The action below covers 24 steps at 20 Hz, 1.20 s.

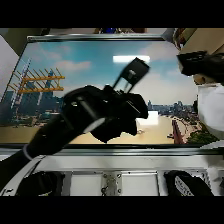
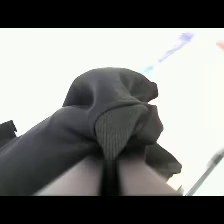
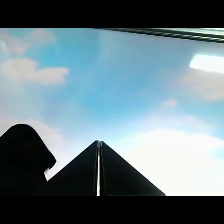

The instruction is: Fold the clothes and pants, and hang the long-sleeved shirts on hangers.

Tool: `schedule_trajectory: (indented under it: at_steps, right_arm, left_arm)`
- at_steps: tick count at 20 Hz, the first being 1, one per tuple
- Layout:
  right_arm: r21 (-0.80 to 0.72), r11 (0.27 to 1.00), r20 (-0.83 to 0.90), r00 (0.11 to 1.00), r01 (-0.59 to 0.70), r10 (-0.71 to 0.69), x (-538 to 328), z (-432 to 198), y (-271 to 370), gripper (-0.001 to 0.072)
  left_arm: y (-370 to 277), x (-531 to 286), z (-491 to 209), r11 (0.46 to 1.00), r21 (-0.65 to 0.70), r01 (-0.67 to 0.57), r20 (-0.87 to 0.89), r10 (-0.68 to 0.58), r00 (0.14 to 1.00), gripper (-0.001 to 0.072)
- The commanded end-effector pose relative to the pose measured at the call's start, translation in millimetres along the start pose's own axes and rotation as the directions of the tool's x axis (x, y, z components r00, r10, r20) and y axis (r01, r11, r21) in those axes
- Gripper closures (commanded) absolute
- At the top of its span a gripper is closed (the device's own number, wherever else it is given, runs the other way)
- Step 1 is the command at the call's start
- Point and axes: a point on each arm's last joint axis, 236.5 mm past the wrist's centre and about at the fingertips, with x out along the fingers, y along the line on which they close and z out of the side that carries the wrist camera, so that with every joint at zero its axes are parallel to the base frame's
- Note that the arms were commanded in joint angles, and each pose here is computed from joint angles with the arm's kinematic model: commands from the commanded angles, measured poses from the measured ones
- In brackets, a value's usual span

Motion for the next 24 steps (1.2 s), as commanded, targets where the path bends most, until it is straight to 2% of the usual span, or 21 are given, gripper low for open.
schedule_trajectory:
  at_steps: [1, 2, 4, 6, 8, 10, 14, 15, 17, 23, 24]
  right_arm:
    - [0.081, 0.988, -0.038, 0.991, 0.131, -0.128, -27.3, -7.9, -46.1, 0.0685]
    - [0.087, 0.987, -0.063, 0.99, 0.133, -0.128, -29.4, -14.0, -48.8, 0.0685]
    - [0.087, 0.986, -0.102, 0.986, 0.143, -0.134, -32.9, -23.5, -53.0, 0.0685]
    - [0.064, 0.985, -0.139, 0.979, 0.158, -0.148, -34.1, -32.2, -56.1, 0.0685]
    - [0.06, 0.985, -0.162, 0.976, 0.16, -0.148, -33.9, -38.8, -56.7, 0.0685]
    - [0.077, 0.984, -0.179, 0.973, 0.161, -0.145, -31.3, -47.5, -58.4, 0.0685]
    - [0.126, 0.979, -0.238, 0.963, 0.163, -0.129, -23.1, -77.8, -62.4, 0.0685]
    - [0.135, 0.977, -0.252, 0.96, 0.164, -0.126, -21.3, -85.1, -63.3, 0.0685]
    - [0.152, 0.974, -0.28, 0.953, 0.165, -0.118, -18.3, -100.1, -64.7, 0.0685]
    - [0.207, 0.963, -0.367, 0.926, 0.173, -0.088, -3.4, -140.6, -73.7, 0.0684]
    - [0.218, 0.96, -0.385, 0.919, 0.176, -0.081, 0.3, -148.8, -76.3, 0.0683]
  left_arm:
    - [-27.8, 30.8, 11.0, 1.0, 0.006, 0.027, -0.021, -0.026, 0.999, 0.0112]
    - [-9.0, 28.5, 14.4, 0.998, -0.068, -0.006, -0.037, 0.003, 0.999, 0.0068]
    - [53.9, 17.2, 11.0, 0.97, -0.22, -0.108, -0.076, 0.093, 0.993, 0.0067]
    - [130.3, 7.2, -19.4, 0.881, -0.409, -0.235, -0.139, 0.195, 0.971, 0.0068]
    - [193.7, 1.2, -83.5, 0.741, -0.562, -0.367, -0.264, 0.259, 0.929, 0.0068]
    - [223.3, 7.5, -159.0, 0.589, -0.696, -0.41, -0.372, 0.192, 0.908, 0.0067]
    - [244.5, 35.1, -254.2, 0.213, -0.918, -0.336, -0.334, 0.044, 0.941, 0.0068]
    - [247.4, 41.5, -265.2, 0.142, -0.942, -0.305, -0.305, 0.023, 0.952, 0.0067]
    - [248.1, 56.5, -277.1, 0.084, -0.964, -0.253, -0.255, -0.02, 0.967, 0.0068]
    - [238.5, 109.2, -281.7, -0.009, -0.988, -0.153, -0.152, -0.101, 0.983, 0.0067]
    - [236.8, 115.2, -282.3, -0.008, -0.988, -0.152, -0.15, -0.112, 0.982, 0.0067]
